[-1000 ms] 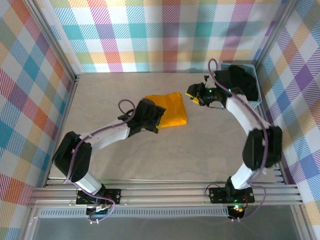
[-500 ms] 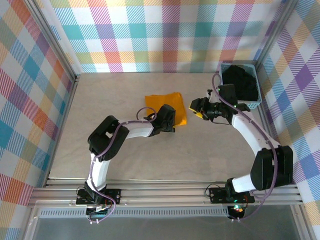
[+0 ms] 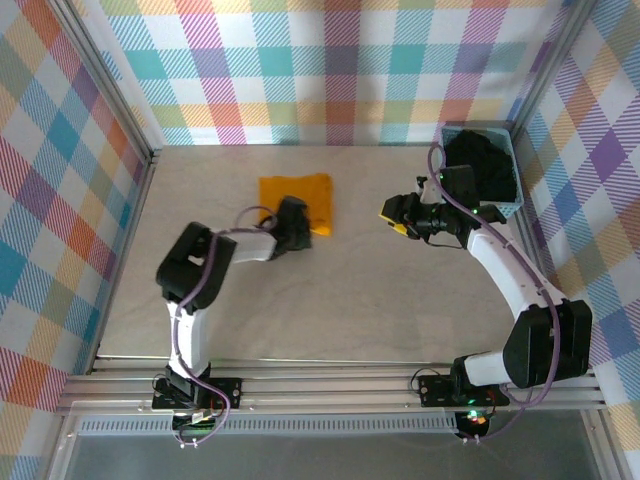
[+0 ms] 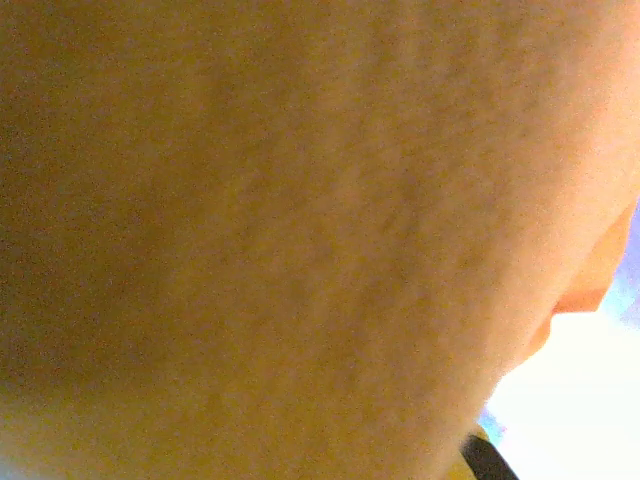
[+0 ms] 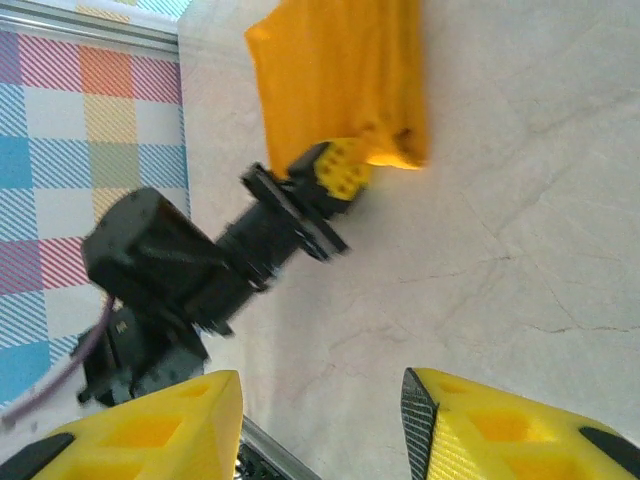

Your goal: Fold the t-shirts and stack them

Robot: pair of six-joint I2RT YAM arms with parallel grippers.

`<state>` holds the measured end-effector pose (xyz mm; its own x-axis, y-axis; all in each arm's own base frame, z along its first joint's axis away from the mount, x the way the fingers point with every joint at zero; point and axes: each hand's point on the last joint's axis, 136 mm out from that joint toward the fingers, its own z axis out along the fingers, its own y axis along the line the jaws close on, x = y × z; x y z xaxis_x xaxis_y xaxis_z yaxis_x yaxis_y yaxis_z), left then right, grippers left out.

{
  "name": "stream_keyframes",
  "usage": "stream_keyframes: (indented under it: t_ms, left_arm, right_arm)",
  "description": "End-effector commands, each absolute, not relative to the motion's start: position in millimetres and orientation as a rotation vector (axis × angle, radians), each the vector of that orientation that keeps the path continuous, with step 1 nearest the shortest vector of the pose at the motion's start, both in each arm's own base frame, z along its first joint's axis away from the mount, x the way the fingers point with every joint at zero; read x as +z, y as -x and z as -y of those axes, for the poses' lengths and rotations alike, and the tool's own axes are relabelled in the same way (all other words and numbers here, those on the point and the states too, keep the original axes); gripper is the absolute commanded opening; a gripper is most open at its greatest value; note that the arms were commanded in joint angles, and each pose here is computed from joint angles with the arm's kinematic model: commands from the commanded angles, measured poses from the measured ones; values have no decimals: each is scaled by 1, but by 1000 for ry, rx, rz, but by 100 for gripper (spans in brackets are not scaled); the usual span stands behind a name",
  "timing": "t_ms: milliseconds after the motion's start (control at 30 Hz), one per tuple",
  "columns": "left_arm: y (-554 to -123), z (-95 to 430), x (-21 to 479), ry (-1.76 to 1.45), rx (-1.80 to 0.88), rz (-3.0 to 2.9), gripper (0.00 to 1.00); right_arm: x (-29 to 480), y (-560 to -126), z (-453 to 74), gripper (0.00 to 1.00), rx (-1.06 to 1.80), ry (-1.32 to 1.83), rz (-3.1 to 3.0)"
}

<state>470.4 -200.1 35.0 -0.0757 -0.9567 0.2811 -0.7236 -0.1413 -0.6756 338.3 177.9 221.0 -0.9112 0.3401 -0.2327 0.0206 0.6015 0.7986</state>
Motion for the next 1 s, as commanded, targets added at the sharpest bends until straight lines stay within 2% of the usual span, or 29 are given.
stream_keyframes:
  t_ms: [0, 100, 267, 433, 667, 900, 933, 967]
  left_arm:
    - [-486, 102, 34, 1801, -885, -1881, 0]
    - [-522, 54, 37, 1602, -922, -2081, 0]
    - [-554, -18, 30, 1420, -796, -2256, 0]
    - [-561, -62, 21, 1260, -598, -2461, 0]
    - [-554, -96, 11, 1242, -511, -2503, 0]
    - [-571, -84, 19, 1230, -571, -2469, 0]
    - [-572, -82, 25, 1230, -569, -2452, 7]
    - [-573, -81, 32, 1228, -563, -2435, 17]
  right_arm:
    - [224, -340, -179, 47, 1210, -270, -2471]
    - [218, -340, -177, 47, 1201, -296, -2483]
    - [215, -346, -177, 46, 1192, -310, -2488]
    - [219, -359, -181, 46, 1200, -300, -2481]
    - [224, -373, -185, 46, 1202, -282, -2488]
    - [230, -376, -188, 46, 1216, -244, -2467]
    - [235, -376, -187, 47, 1215, -231, -2445]
    - [242, -377, -187, 47, 1216, -211, -2412]
